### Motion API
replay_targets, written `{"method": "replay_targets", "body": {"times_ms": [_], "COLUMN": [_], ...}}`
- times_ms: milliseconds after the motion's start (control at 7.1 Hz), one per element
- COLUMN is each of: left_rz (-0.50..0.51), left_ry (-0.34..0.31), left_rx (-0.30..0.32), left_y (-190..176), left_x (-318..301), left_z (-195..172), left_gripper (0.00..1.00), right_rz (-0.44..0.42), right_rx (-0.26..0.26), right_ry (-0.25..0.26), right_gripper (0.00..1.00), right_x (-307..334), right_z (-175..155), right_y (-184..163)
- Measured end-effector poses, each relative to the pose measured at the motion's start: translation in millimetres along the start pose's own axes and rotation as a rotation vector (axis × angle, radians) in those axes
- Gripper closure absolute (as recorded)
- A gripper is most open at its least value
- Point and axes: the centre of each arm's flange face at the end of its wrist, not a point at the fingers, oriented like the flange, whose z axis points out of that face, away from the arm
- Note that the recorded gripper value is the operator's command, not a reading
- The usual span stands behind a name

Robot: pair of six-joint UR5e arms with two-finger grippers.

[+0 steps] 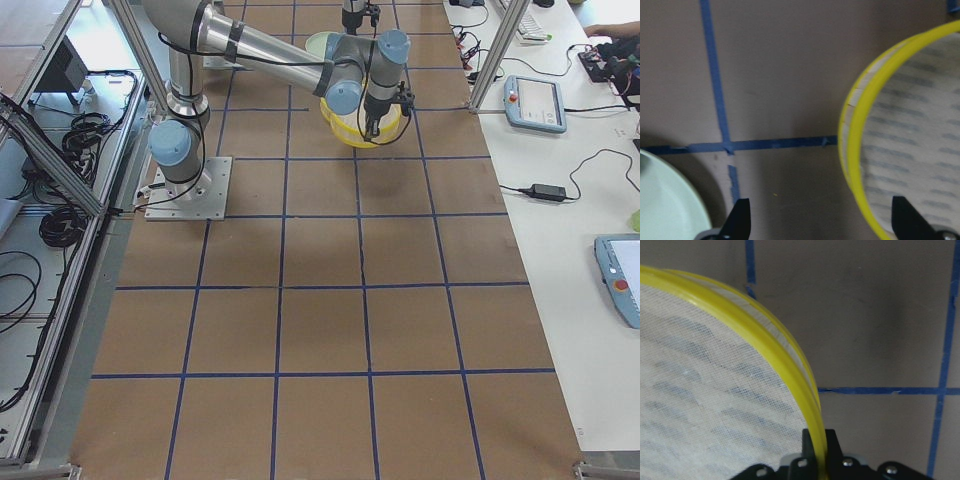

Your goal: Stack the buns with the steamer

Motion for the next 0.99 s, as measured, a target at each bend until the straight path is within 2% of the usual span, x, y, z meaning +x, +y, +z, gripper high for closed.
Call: {"method": "replay_targets", "body": {"times_ms": [282,423,704,845,986], "left_rz": [0.033,0.035,0.028,0.024,0.013], "left_ry": [0.008,0.022,0.055,0.063,0.068], "left_rx": [-0.055,-0.088,-0.144,-0.158,-0.164], "left_y": [6.3,15.1,29.7,33.2,34.6], "left_x": [-90.5,-123.2,-148.0,-149.3,-149.0], "left_z": [25.6,42.5,71.8,78.4,81.2], "left_gripper": [0.02,0.08,0.61,0.75,0.83], "right_rz": [0.048,0.069,0.084,0.080,0.076], "right_rx": [-0.013,-0.019,-0.024,-0.021,-0.014], "right_ry": [-0.031,-0.027,-0.002,0.014,0.021], "right_gripper": [0.89,0.89,0.89,0.89,0.89], "right_x": [-81.8,-109.2,-146.6,-154.6,-158.3], "right_z": [12.4,19.6,34.0,39.4,43.2], "right_y": [16.3,22.4,30.9,32.3,31.8]}}
